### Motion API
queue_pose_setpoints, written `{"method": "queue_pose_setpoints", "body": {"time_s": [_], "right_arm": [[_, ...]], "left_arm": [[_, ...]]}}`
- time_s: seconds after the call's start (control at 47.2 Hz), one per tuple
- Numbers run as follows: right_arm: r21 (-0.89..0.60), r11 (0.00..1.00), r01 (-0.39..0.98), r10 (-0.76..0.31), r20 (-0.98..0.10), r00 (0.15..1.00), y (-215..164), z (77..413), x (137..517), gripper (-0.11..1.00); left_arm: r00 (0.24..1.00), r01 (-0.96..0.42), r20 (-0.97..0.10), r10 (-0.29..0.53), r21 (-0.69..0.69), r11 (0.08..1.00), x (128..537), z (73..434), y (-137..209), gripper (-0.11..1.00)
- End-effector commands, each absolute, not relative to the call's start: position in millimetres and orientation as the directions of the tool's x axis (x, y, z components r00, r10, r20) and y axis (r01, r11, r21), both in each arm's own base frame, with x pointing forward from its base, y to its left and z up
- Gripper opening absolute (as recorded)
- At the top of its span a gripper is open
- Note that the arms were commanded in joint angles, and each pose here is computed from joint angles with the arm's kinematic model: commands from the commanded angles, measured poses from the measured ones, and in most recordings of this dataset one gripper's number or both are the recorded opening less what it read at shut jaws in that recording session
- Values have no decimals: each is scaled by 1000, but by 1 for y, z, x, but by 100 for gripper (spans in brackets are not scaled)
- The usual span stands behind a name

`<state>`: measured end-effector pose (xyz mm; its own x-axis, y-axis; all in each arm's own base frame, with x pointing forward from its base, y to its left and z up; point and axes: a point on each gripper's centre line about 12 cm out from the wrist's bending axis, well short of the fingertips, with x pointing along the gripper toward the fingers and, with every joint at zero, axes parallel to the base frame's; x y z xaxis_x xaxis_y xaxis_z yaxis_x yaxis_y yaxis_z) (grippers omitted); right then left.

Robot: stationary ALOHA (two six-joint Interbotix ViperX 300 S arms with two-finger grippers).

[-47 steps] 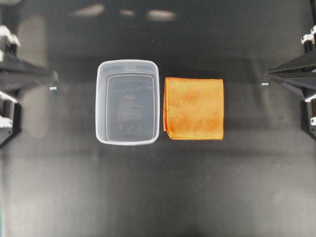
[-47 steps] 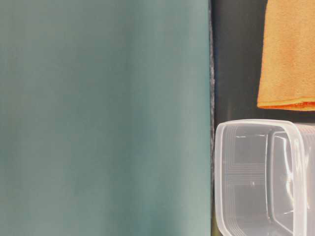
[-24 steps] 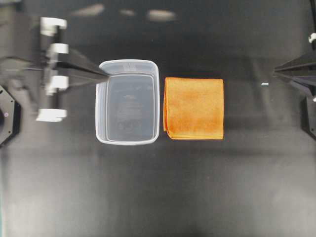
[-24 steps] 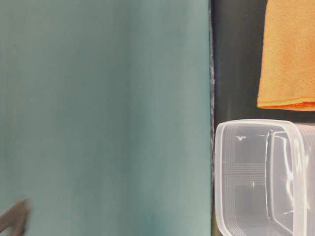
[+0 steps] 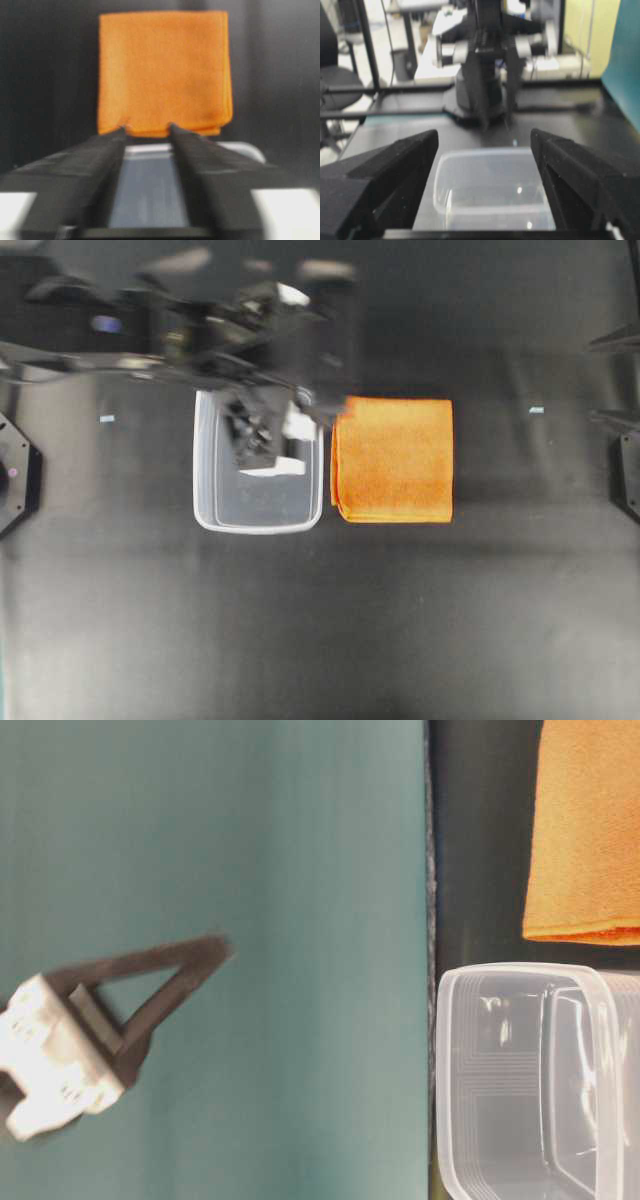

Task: Place the orange towel into the container with the left arm.
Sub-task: 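Lower the left gripper onto the orange towel and close on it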

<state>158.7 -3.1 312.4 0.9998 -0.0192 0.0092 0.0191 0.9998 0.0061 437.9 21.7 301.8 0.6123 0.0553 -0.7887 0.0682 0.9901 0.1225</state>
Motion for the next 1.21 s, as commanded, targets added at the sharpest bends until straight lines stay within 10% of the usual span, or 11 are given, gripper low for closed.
{"method": "queue_pose_setpoints", "body": {"time_s": [0.0,0.191,1.018,1.187], "right_arm": [[-2,1000,22,-22,63,998,-3,328,155,73],[-9,1000,24,-22,115,993,-3,339,146,73],[-68,997,41,-22,267,964,-3,354,139,72],[-68,997,43,-23,265,964,-3,354,139,72]], "left_arm": [[583,89,-811,57,133,987,466,294,23,56],[518,121,-854,57,139,983,512,240,26,90],[361,116,-932,39,87,989,538,101,15,88],[346,110,-938,34,77,991,534,104,8,64]]}}
